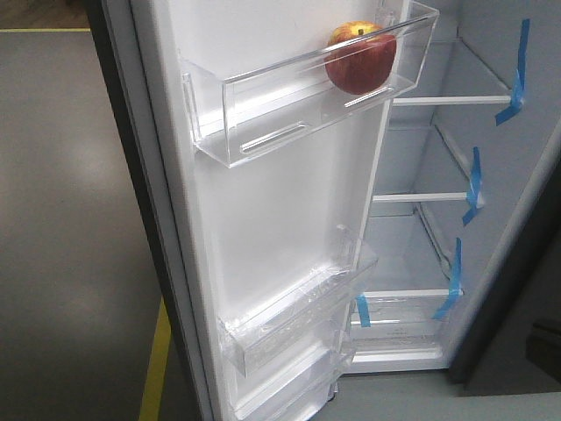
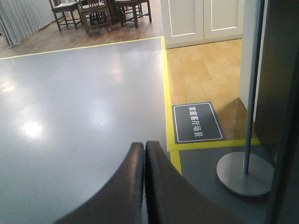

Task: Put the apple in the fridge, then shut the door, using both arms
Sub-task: 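Open the right gripper and lift it away from the apple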

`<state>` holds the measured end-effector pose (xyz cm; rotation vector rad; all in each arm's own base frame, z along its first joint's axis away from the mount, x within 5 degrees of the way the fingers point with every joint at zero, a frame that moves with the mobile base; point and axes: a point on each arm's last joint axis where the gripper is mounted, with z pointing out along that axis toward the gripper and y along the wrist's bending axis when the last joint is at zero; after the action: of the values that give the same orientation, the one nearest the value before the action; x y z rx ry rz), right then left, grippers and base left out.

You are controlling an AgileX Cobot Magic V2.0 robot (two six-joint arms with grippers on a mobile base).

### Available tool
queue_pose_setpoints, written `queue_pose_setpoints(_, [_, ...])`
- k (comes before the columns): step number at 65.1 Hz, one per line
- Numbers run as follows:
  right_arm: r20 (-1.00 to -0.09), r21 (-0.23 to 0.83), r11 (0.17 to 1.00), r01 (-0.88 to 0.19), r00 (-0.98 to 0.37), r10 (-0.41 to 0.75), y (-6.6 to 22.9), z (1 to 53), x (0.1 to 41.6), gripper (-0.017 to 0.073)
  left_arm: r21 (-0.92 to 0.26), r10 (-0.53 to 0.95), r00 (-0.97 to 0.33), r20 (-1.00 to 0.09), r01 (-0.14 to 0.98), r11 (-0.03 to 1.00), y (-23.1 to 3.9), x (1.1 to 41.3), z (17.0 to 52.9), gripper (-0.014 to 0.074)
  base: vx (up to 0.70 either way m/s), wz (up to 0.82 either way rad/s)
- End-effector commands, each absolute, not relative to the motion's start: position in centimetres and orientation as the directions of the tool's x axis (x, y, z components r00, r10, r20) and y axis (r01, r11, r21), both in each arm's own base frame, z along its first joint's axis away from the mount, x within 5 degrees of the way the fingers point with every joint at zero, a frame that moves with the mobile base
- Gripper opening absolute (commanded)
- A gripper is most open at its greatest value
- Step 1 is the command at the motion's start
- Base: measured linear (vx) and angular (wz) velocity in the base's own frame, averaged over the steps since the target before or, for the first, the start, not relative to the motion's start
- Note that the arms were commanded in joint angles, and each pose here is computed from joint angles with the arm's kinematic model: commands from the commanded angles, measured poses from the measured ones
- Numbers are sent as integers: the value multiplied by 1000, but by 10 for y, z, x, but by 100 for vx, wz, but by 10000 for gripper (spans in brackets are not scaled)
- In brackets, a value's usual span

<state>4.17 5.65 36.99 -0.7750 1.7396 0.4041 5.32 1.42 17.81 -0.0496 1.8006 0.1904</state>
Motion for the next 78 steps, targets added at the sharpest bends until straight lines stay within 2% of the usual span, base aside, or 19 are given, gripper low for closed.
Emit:
queue_pose_setpoints(1, [-966,-107,746,-657,-109,-235,56,381,44,-5,110,88,-186,-979,-110,988,12,54,175,-8,0,0])
queue_pose_setpoints(16, [-966,-107,746,-657,-109,-235,56,381,44,-3,110,88,-185,-979,-109,988,12,55,175,-8,0,0])
queue_pose_setpoints(25, [-966,-108,747,-657,-108,-235,56,381,44,-3,103,91,-133,-987,-88,991,9,55,180,-8,0,0])
queue_pose_setpoints(37, [-966,-108,747,-656,-108,-235,56,381,44,-3,91,91,53,-994,-8,996,0,57,196,-8,0,0])
queue_pose_setpoints(51, [-966,-105,748,-656,-110,-233,56,381,44,-3,111,74,310,-948,101,989,-12,52,218,-8,0,0])
queue_pose_setpoints(63, [-968,-91,751,-654,-120,-221,56,381,44,-3,133,52,438,-898,156,979,-18,46,229,-8,0,0])
queue_pose_setpoints(71, [-969,-84,753,-652,-124,-215,56,381,44,-3,86,-58,527,-848,246,965,-23,40,239,-8,0,0])
queue_pose_setpoints(78, [-970,-64,757,-650,-137,-200,56,381,44,-3,-13,-250,572,-781,385,923,-27,31,250,-8,0,0])
